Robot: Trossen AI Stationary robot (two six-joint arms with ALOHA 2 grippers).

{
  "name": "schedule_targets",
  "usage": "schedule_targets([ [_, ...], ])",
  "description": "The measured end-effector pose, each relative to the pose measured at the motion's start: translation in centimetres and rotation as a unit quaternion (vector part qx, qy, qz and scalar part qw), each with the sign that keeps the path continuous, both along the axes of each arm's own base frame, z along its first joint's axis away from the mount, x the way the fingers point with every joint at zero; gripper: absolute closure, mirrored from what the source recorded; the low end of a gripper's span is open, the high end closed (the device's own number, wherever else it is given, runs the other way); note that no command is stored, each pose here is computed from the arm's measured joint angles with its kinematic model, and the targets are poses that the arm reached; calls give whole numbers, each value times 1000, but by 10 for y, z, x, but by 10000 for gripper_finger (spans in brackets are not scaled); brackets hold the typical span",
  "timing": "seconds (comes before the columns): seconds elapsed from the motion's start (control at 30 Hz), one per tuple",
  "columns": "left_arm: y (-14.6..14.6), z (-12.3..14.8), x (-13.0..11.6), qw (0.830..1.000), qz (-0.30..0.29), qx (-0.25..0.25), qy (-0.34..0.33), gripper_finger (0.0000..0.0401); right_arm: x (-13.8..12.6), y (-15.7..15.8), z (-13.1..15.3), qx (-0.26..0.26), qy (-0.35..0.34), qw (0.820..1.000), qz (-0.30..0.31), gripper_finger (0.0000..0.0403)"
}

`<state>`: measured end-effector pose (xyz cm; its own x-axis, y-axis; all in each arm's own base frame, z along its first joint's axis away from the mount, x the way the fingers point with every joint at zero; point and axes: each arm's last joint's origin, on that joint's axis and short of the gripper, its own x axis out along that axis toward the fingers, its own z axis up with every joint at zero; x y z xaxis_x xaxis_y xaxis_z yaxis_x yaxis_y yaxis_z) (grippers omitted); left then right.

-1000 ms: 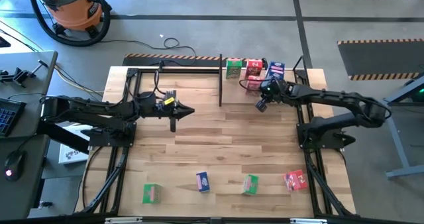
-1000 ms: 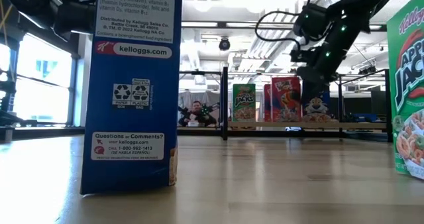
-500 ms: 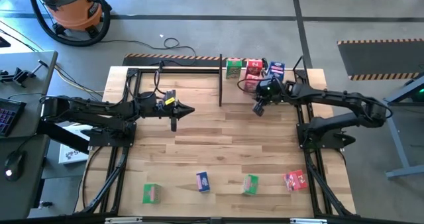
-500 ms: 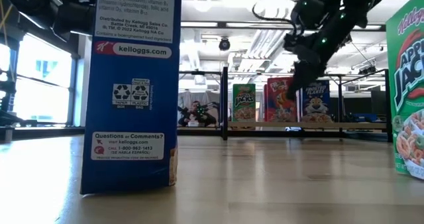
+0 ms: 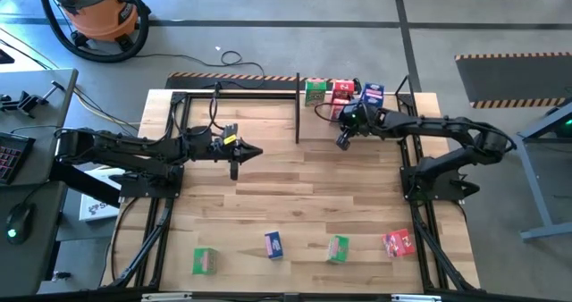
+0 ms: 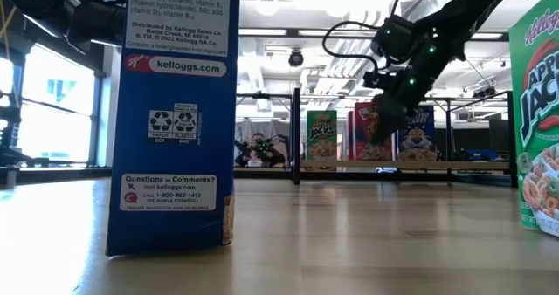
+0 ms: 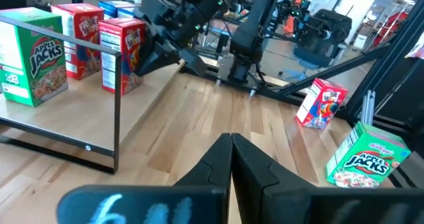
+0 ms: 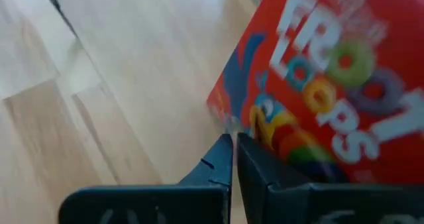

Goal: Stack cereal on shelf
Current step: Put the top red cereal box on the shelf

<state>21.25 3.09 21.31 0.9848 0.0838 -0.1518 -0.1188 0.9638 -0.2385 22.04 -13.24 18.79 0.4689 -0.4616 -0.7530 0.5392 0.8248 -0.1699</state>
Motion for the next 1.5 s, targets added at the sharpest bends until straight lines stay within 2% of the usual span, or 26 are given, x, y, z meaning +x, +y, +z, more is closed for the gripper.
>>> schedule_targets([
  [0.2,-4,0,0,1000,-8,0,1,400,-3,-9,2,-12,-13,1000,-13,400],
  [0.47,-4,-7,-1,999,-7,-17,34,401,-2,-12,4,-16,-28,999,-14,400],
  [0.63,-5,-7,-1,999,-10,-14,35,401,1,-4,6,-15,-29,999,3,400],
  [0.87,-5,-7,-1,999,-10,-14,35,401,-4,19,29,-2,-26,999,41,400],
  [0.97,-5,-7,-1,999,-11,-8,36,401,-7,20,25,12,-7,1000,25,400],
  [1.13,-5,-7,-1,999,-11,-5,36,401,-1,12,16,-26,15,1000,-9,400],
  [1.5,-9,-7,0,999,-18,-7,37,401,0,-2,9,-48,23,997,-49,400],
])
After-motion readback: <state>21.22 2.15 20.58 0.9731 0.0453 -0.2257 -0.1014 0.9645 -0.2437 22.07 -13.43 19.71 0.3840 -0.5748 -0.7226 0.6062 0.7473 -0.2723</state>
